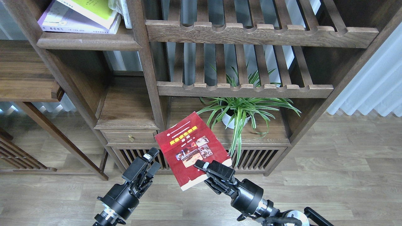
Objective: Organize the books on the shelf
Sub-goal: 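Grasp the red book with the left gripper beside the right gripper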
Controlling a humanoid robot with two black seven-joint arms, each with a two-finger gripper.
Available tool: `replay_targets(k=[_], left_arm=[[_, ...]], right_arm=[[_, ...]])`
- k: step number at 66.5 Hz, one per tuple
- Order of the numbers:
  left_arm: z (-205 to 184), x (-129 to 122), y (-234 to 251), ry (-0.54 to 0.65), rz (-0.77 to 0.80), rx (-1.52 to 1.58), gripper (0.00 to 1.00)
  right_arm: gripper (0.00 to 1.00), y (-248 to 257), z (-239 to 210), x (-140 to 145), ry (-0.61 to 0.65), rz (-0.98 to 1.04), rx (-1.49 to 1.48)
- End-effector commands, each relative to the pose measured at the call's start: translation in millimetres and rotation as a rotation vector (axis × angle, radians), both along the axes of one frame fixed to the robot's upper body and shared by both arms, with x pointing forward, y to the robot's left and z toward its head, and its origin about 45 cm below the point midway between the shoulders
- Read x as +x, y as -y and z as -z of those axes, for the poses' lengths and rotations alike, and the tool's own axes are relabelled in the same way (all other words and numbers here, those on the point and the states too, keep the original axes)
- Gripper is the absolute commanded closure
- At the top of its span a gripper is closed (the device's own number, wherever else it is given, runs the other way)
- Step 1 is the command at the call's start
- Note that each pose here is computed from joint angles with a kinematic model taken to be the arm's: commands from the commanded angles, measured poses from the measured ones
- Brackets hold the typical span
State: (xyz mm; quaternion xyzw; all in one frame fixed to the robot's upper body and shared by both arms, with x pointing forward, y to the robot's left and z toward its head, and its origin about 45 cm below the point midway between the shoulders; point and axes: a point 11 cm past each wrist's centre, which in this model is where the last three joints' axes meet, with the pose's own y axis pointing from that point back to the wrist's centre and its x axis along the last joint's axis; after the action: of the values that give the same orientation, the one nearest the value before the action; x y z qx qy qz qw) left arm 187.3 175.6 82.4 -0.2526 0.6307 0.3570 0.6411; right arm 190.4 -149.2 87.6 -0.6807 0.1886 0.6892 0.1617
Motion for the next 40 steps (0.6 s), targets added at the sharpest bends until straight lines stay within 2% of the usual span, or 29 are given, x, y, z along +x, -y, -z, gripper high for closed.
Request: replay_targets(k=[1,18,34,40], left_arm=[[3.4,-4.5,-5.6,-0.011,0.019,0.024,0.01],[4.1,-8.6,4.6,-0.023,0.067,0.015,0.02],[6.3,-8.8,-5.9,-0.036,0.068,0.035,0.02],[11.6,-17.5,-8.8,-0.056,0.1,0.06,0.04]], right_arm=[[0.94,4.3,0.4,8.4,0.009,-0.031,-0.031],[0.94,-15.5,-0.6,4.6,0.013,-0.111,-0.026],[0.94,-18.9,1.7,-1.2,-0.002,-0.142,-0.029],[0.94,-22.5,3.2,-5.7,-0.011,-0.151,-0.023]])
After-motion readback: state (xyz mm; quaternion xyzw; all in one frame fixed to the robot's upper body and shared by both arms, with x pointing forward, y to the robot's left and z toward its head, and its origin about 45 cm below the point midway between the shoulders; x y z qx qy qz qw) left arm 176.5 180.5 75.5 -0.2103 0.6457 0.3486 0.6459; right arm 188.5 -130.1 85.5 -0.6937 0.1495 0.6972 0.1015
